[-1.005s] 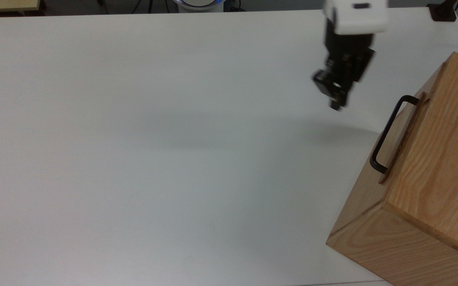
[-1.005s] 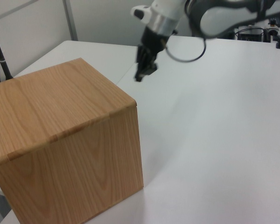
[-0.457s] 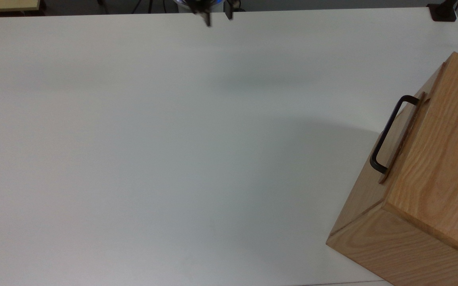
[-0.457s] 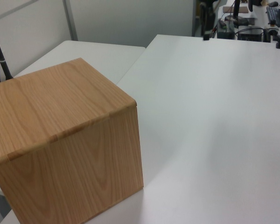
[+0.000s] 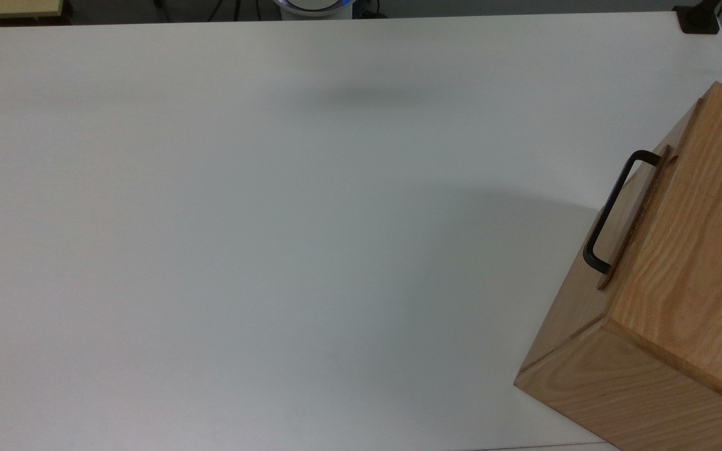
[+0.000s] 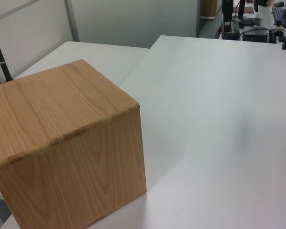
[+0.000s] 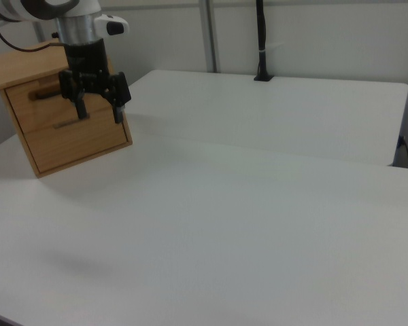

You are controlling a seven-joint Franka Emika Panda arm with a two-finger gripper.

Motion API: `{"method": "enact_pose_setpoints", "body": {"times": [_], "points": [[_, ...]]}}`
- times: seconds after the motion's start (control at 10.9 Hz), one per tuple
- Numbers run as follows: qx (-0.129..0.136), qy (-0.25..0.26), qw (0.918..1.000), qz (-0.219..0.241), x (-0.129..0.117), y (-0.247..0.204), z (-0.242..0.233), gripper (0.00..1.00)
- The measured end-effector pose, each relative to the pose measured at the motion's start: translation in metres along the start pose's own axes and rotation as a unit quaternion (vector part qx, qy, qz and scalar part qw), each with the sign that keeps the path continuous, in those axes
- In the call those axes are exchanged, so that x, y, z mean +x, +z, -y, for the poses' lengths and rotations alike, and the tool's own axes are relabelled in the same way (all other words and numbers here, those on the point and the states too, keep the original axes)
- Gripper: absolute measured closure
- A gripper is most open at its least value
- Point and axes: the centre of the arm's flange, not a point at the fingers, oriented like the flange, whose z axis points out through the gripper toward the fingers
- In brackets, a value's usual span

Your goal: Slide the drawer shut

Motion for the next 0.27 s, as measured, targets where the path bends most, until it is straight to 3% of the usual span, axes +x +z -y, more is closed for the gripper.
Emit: {"method": "enact_pose_setpoints", "body": {"times": [0.09, 0.27], "points": [[0.0, 0.052, 0.9986, 0.001, -0.0014, 0.0005, -0.0026, 0.0], [-0.003, 0.101, 0.9949, 0.0, -0.0014, 0.0012, -0.0056, 0.0]]}}
